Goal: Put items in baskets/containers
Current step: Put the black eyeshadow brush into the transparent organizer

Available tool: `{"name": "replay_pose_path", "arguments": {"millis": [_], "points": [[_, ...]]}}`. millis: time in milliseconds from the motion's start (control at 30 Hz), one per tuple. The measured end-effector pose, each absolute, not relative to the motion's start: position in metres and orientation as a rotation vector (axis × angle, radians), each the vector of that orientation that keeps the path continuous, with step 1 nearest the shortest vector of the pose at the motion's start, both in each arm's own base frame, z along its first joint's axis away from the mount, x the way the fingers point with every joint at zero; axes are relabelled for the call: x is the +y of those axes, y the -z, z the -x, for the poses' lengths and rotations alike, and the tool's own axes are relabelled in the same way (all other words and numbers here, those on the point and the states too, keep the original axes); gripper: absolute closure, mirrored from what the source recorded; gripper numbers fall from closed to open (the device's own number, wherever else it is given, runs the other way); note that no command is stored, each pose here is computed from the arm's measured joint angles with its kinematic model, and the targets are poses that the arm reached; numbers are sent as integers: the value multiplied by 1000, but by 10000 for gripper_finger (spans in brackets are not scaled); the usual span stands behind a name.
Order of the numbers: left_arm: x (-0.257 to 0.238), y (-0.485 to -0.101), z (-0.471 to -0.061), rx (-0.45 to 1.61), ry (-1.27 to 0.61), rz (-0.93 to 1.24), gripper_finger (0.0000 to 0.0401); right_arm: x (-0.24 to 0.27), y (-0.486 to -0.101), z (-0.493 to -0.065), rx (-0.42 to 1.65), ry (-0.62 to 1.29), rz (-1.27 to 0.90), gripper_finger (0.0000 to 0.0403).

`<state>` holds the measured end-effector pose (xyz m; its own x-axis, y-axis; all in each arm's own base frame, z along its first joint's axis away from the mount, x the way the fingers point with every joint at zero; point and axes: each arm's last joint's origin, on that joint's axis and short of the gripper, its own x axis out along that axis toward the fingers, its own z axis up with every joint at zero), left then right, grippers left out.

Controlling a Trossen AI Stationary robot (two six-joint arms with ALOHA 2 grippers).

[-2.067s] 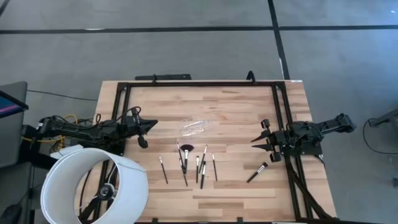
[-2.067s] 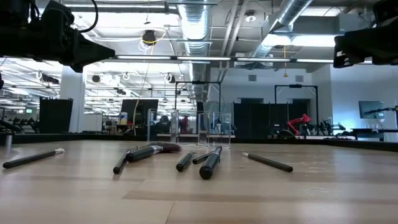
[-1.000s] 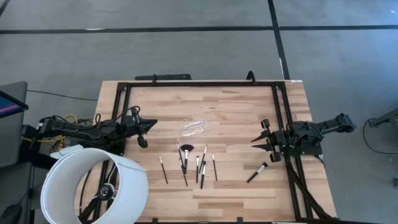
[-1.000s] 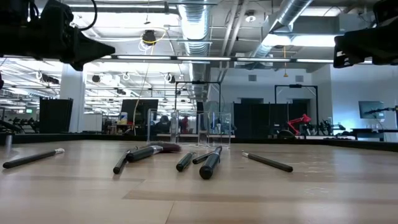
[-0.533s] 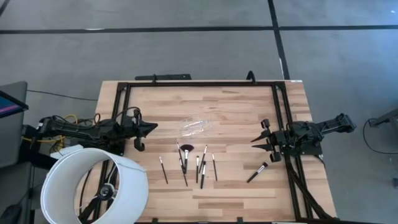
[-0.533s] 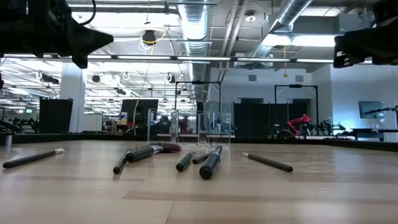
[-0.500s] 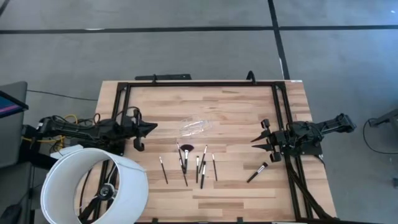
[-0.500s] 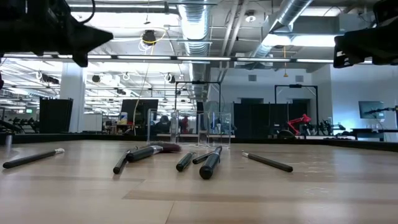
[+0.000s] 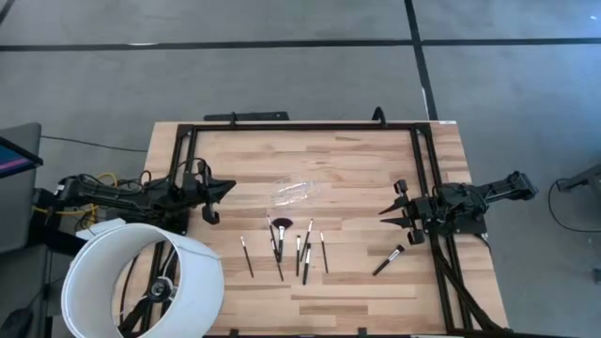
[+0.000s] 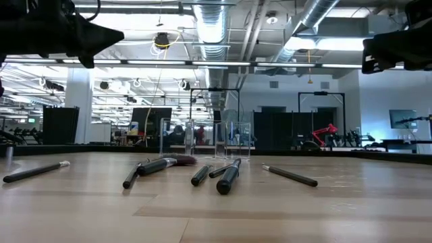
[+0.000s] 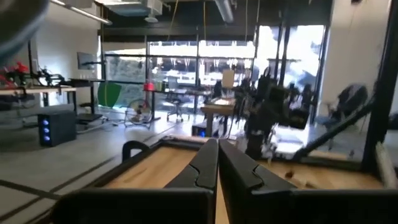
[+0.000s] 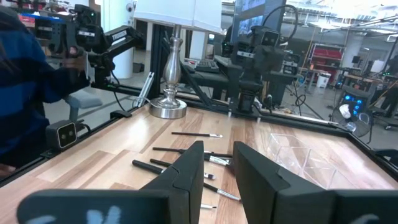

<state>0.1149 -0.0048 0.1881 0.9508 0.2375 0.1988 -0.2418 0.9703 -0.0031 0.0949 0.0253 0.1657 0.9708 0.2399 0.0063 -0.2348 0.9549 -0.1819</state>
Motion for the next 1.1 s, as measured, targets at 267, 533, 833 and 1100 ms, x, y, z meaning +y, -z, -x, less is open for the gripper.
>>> {"name": "replay_pose_path", "arguments": {"millis": [267, 533, 833, 1100], "points": [[-12, -167, -129, -5, -55, -47, 385, 25, -166, -95, -28, -241, 181, 324], [-20, -125, -140, 369, 181, 18, 347, 25, -166, -95, -29, -241, 181, 324], [-20, -118, -153, 494, 471, 52, 236, 25, -166, -95, -28, -241, 181, 324], [-23, -102, -154, 548, 635, -41, 215, 25, -166, -95, -28, -241, 182, 324]]}}
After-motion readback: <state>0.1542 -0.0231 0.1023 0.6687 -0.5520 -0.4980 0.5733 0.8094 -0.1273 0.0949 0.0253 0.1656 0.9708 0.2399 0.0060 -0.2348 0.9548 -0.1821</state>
